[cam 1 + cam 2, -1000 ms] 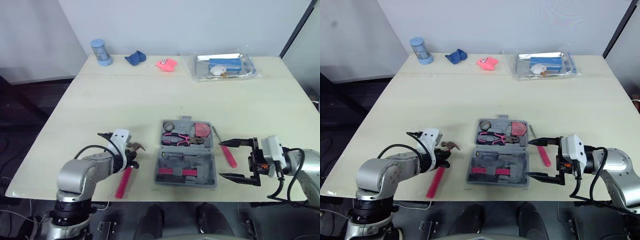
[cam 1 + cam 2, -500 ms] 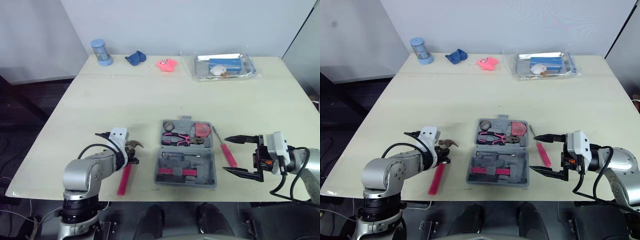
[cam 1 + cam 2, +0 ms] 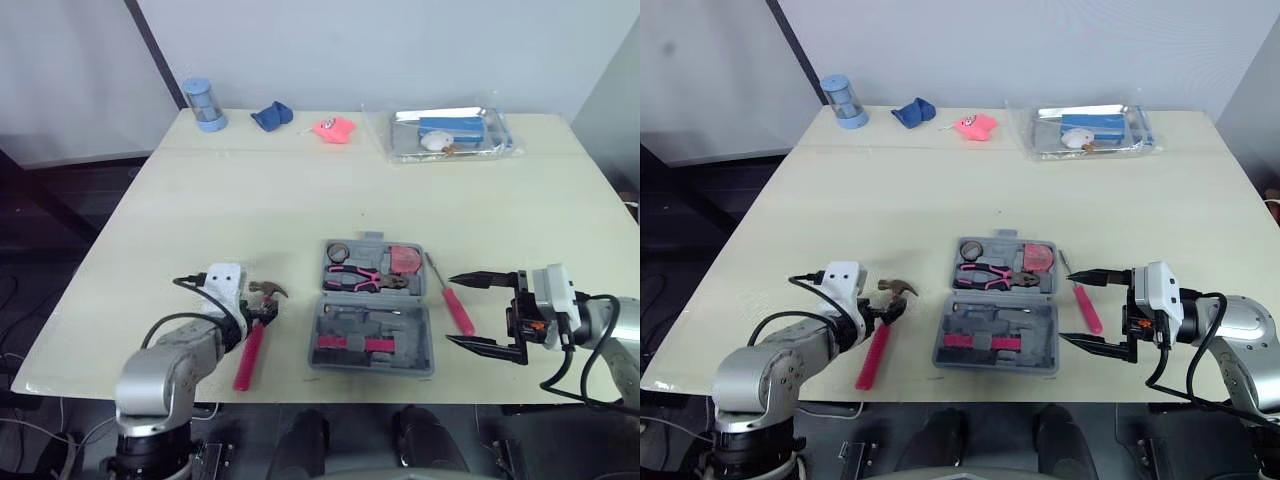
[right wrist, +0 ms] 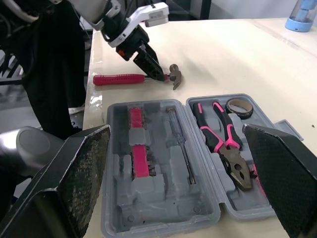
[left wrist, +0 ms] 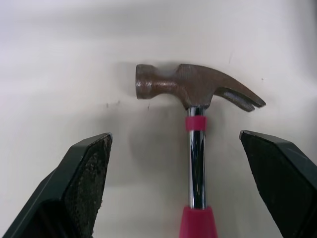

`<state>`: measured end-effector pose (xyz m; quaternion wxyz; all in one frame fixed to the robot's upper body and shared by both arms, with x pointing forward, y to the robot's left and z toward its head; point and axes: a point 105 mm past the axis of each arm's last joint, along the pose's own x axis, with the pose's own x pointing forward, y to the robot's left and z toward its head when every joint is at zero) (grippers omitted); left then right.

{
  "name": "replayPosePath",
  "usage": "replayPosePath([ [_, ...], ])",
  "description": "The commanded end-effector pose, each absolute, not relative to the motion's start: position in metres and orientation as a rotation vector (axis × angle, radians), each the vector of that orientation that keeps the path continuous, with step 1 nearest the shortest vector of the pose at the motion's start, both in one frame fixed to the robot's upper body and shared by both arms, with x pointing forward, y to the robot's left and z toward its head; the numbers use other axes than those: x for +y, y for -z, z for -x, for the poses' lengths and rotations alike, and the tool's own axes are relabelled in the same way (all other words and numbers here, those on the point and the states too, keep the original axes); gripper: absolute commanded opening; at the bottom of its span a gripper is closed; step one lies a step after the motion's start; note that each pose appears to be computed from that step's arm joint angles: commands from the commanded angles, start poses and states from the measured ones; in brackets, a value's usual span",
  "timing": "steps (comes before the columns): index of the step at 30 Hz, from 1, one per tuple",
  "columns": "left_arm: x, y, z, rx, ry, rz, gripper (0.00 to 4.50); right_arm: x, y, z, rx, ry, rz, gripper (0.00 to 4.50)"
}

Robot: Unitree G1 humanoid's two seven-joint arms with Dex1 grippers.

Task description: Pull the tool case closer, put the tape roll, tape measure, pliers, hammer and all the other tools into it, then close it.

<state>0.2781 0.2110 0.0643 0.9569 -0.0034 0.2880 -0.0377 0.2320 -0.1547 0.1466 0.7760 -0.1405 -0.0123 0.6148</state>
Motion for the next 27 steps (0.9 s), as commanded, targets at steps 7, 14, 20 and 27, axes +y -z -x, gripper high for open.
replayPosePath([
  [7,0.198,-0.058,-0.282,0.424,0.112,0.0,4.2,-0.157,-0.158,-0.231,-0.068,-1.329,0.343,4.5],
  [14,0.202,-0.047,-0.28,0.43,0.1,-0.017,2.37,-0.158,-0.158,-0.231,-0.066,-1.324,0.348,4.5],
  [20,0.197,-0.043,-0.284,0.417,0.117,-0.023,2.37,-0.158,-0.159,-0.231,-0.069,-1.321,0.348,4.5],
  [27,0.199,-0.04,-0.289,0.414,0.104,-0.002,2.37,-0.156,-0.159,-0.232,-0.073,-1.324,0.346,4.5],
])
